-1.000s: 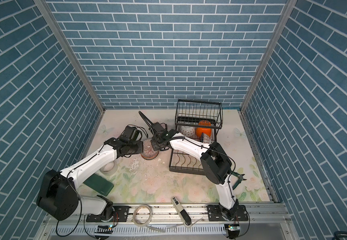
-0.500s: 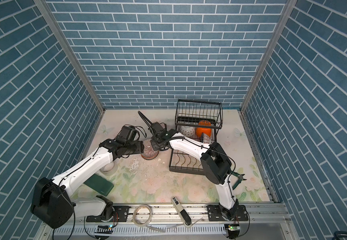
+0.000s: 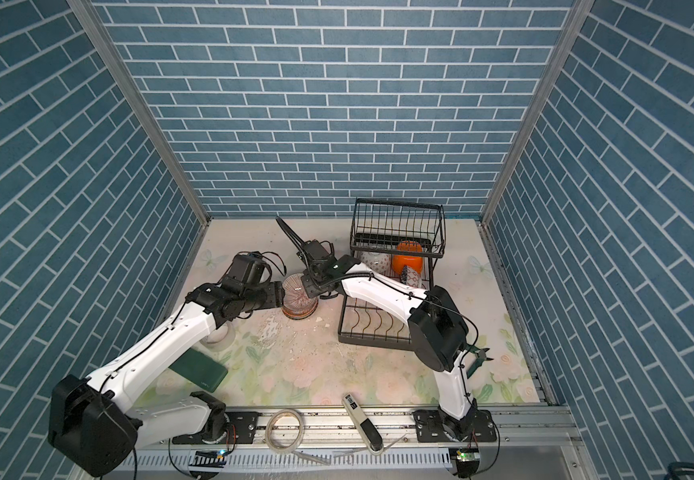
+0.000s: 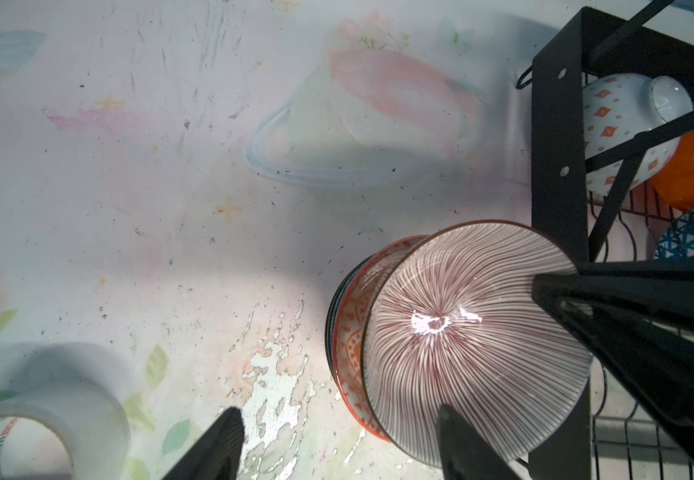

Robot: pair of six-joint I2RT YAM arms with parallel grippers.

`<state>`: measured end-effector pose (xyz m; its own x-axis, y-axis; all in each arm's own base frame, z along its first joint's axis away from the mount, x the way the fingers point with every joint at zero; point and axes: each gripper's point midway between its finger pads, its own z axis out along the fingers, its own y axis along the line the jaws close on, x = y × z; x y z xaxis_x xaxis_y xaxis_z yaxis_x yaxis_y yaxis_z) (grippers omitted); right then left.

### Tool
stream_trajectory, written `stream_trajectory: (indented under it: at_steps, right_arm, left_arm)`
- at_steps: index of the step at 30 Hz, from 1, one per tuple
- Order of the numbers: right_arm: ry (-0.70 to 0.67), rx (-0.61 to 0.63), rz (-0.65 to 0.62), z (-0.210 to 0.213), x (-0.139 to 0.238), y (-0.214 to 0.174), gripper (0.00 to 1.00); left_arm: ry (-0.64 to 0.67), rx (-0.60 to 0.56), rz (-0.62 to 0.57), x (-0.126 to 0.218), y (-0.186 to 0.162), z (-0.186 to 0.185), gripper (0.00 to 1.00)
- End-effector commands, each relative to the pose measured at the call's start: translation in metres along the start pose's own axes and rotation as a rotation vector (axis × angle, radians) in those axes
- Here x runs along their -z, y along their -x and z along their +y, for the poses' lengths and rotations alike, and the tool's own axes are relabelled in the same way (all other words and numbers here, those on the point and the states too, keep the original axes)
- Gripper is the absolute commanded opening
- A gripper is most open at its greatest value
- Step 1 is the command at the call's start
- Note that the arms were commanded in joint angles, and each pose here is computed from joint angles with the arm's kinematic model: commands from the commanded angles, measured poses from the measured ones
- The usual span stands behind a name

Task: Load the bowls into the dish rack
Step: 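Lift the purple-striped bowl with the right gripper while the left holds the stack, then carry the purple-striped bowl over the rack beside the blue-triangle bowl with the right gripper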

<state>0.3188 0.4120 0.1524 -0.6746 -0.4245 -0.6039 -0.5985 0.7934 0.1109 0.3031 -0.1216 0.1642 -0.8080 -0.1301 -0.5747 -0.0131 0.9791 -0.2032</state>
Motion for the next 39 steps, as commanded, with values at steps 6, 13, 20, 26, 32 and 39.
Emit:
stream_trajectory:
  at_steps: [6, 13, 20, 26, 32, 39]
  right_arm:
    - [0.008, 0.041, -0.136, 0.005, 0.054, 0.040, 0.00]
    - [-0.024, 0.062, -0.122, -0.004, 0.071, 0.030, 0.00]
    - [-0.077, 0.074, -0.123, -0.018, 0.097, 0.014, 0.00]
    - [-0.243, 0.089, -0.078, -0.052, 0.109, -0.011, 0.00]
    - [-0.404, 0.103, -0.028, -0.085, 0.118, -0.034, 0.00]
    - [-0.589, 0.124, -0.005, -0.117, 0.128, -0.052, 0.00]
  left_arm:
    - [-0.029, 0.011, -0.029, 0.011, -0.003, 0.004, 0.78]
    - [-0.140, 0.010, -0.105, 0.036, 0.004, -0.009, 0.96]
    - [-0.257, 0.017, -0.146, 0.054, 0.007, -0.025, 1.00]
    - [-0.438, 0.037, -0.167, 0.064, 0.007, -0.052, 1.00]
    - [-0.568, 0.084, -0.175, 0.064, 0.007, -0.070, 1.00]
    - [-0.569, 0.091, -0.171, 0.060, 0.006, -0.070, 1.00]
